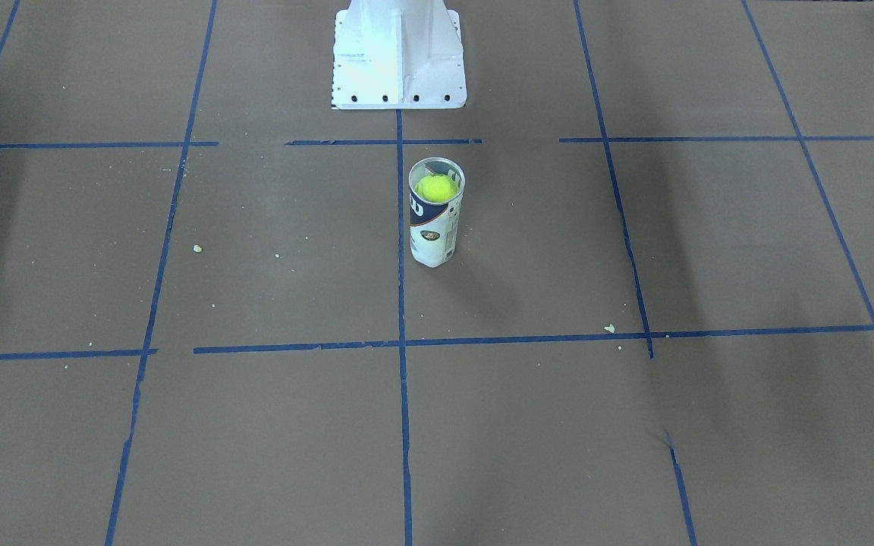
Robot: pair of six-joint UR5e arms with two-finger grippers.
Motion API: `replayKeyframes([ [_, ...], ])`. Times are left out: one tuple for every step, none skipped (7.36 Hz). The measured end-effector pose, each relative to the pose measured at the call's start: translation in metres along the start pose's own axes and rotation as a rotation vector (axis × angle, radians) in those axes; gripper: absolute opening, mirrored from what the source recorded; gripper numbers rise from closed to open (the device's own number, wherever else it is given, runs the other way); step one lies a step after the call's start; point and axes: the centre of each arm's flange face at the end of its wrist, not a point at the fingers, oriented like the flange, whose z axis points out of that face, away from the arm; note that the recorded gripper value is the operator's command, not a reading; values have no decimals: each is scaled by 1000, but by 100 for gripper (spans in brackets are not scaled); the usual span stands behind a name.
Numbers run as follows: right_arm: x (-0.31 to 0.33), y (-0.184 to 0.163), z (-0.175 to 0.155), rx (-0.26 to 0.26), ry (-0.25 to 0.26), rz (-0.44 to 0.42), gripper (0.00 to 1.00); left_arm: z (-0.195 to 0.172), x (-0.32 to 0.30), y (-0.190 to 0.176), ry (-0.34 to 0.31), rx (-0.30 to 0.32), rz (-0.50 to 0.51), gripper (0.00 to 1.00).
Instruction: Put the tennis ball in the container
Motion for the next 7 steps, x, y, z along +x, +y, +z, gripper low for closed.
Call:
replayKeyframes([
  [0,0,0,0,0,0,100,1,0,0,9,-1,-3,100],
  [0,0,0,0,0,0,100,1,0,0,12,-1,-4,100],
  [0,0,0,0,0,0,100,1,0,0,13,0,-4,100],
  [0,0,0,0,0,0,100,1,1,0,12,2,-1,100],
  [0,0,0,0,0,0,100,-1,2,-1,11,5,3,100],
  [0,0,0,0,0,0,100,-2,3,-1,10,8,6,100],
  [0,0,0,0,0,0,100,-2,3,-1,9,9,7,100],
])
